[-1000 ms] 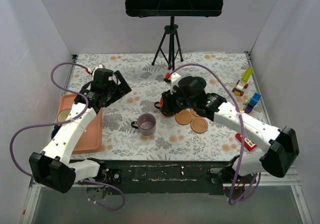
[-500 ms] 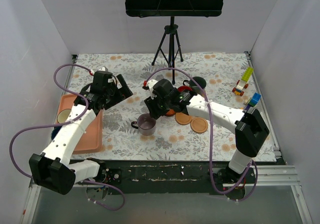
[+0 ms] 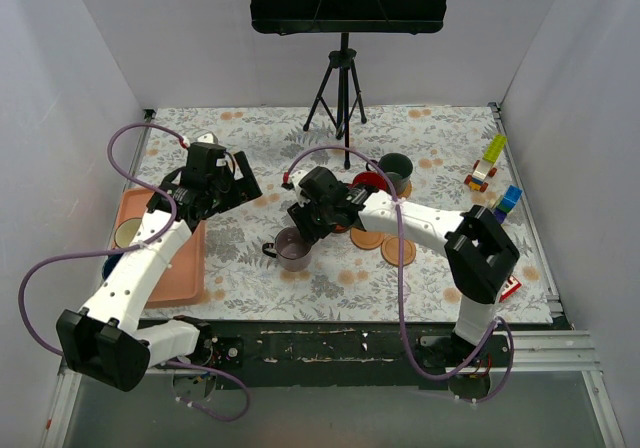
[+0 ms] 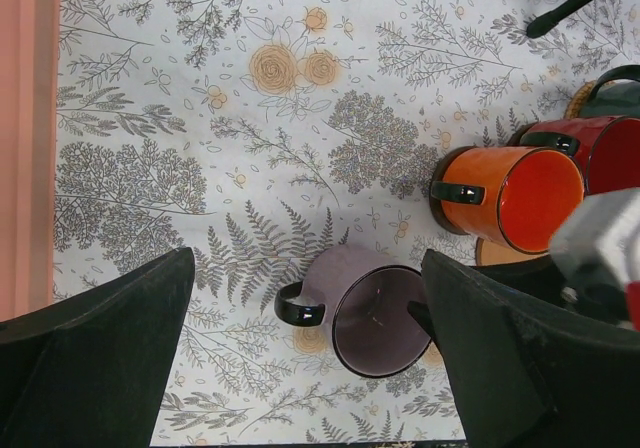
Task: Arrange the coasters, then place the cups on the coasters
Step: Pick up the cup at the center of the board.
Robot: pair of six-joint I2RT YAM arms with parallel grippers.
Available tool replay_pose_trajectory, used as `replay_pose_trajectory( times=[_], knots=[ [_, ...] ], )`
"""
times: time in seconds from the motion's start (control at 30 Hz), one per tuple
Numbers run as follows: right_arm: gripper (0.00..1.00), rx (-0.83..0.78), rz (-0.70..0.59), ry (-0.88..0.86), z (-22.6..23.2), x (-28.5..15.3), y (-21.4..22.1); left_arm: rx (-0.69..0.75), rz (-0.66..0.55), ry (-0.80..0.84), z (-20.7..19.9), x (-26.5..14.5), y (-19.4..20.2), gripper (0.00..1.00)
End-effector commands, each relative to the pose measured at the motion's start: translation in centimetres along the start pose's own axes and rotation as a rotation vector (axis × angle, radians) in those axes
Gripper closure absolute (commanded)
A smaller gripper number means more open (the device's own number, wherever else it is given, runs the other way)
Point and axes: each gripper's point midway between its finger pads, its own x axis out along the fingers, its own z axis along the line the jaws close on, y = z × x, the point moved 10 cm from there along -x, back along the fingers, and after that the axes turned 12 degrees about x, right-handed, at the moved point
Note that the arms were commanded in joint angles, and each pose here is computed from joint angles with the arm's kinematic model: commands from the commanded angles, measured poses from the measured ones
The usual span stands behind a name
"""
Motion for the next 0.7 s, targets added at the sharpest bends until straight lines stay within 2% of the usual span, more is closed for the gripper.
replay_pose_trajectory(
  times=[0.0, 0.07, 0.23, 0.3, 0.37, 0.5, 0.67],
  knots=[
    [0.49, -0.037, -0.017, -0.026, 0.3, 0.8, -0.7, 0.011, -0.053, -0.004, 0.3, -1.7, -0.3, 0.02],
    [0.53, -0.043, -0.009, -0.026, 0.3, 1.2, -0.7, 0.007, -0.05, 0.005, 0.3, -1.7, -0.1, 0.02],
    [0.69, -0.06, -0.011, -0.04, 0.5, 1.3, -1.3, -0.002, -0.046, 0.01, 0.2, -1.6, -0.2, 0.02],
    [0.8, -0.061, -0.01, -0.041, 0.7, 1.2, -1.5, -0.005, -0.047, 0.009, 0.2, -1.6, -0.2, 0.02],
    [0.98, -0.061, -0.008, -0.047, 0.8, 1.0, -1.8, -0.008, -0.051, 0.002, 0.2, -1.6, -0.3, 0.02],
    [0.99, -0.037, -0.026, -0.084, 1.9, -0.4, -3.1, -0.013, -0.065, -0.018, 0.4, -1.9, -0.4, 0.02],
    [0.99, 0.028, -0.165, -0.075, 3.1, -5.5, -6.3, -0.023, -0.097, -0.066, 0.7, -2.4, -0.9, 0.02]
  ],
)
